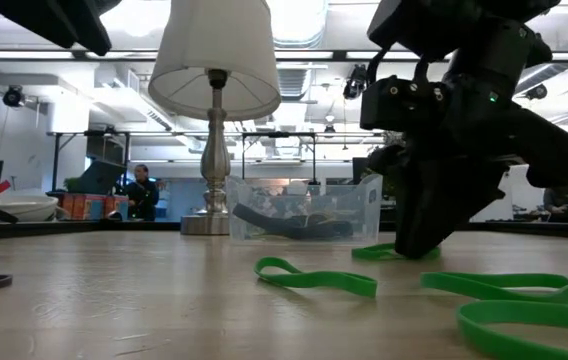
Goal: Pick and place rubber bands into bin
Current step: Put the green rubber band into the transparent bin
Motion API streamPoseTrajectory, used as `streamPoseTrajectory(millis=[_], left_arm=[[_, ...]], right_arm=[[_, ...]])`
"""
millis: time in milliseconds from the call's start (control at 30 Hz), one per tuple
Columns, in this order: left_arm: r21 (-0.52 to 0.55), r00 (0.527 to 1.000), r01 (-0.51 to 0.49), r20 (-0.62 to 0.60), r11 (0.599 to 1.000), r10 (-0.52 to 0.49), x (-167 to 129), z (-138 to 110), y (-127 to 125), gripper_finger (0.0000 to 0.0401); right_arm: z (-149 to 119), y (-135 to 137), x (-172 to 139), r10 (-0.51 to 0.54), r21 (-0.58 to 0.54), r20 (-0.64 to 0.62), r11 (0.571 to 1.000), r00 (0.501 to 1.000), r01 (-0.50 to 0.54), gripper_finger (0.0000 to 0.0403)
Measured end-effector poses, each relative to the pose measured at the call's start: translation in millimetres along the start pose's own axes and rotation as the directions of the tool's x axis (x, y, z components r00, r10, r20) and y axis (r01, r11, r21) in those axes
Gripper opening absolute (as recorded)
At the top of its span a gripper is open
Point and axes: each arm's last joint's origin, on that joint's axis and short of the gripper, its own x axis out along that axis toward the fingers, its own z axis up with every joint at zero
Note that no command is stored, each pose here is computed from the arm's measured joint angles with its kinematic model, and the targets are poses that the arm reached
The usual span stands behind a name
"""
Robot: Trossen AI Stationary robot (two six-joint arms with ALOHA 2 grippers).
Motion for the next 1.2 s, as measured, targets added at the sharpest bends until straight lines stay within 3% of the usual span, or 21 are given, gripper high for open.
streamPoseTrajectory(millis=[667,800,967,1200], left_arm=[[0.002,1.000,0.000,-0.003,1.000,0.000,0.6,-0.9,-0.6,0.0109],[0.003,1.000,0.000,-0.003,1.000,0.000,0.6,-0.8,-0.6,0.0109],[0.003,1.000,-0.004,-0.002,1.000,0.004,0.7,-0.8,-0.3,0.0109],[0.003,1.000,-0.005,-0.003,1.000,0.005,1.0,-1.2,-0.3,0.0109]], right_arm=[[-0.4,0.9,-8.8,0.079,0.050,-0.017,0.996,0.997,-0.078,0.0074],[-0.9,0.8,-8.8,0.079,0.030,-0.021,0.997,0.997,-0.078,0.0060],[-1.2,2.4,-9.0,0.083,-0.032,-0.023,0.996,0.996,-0.084,0.0015],[-0.7,3.7,-9.8,0.074,-0.077,-0.019,0.994,0.997,-0.076,0.0008]])
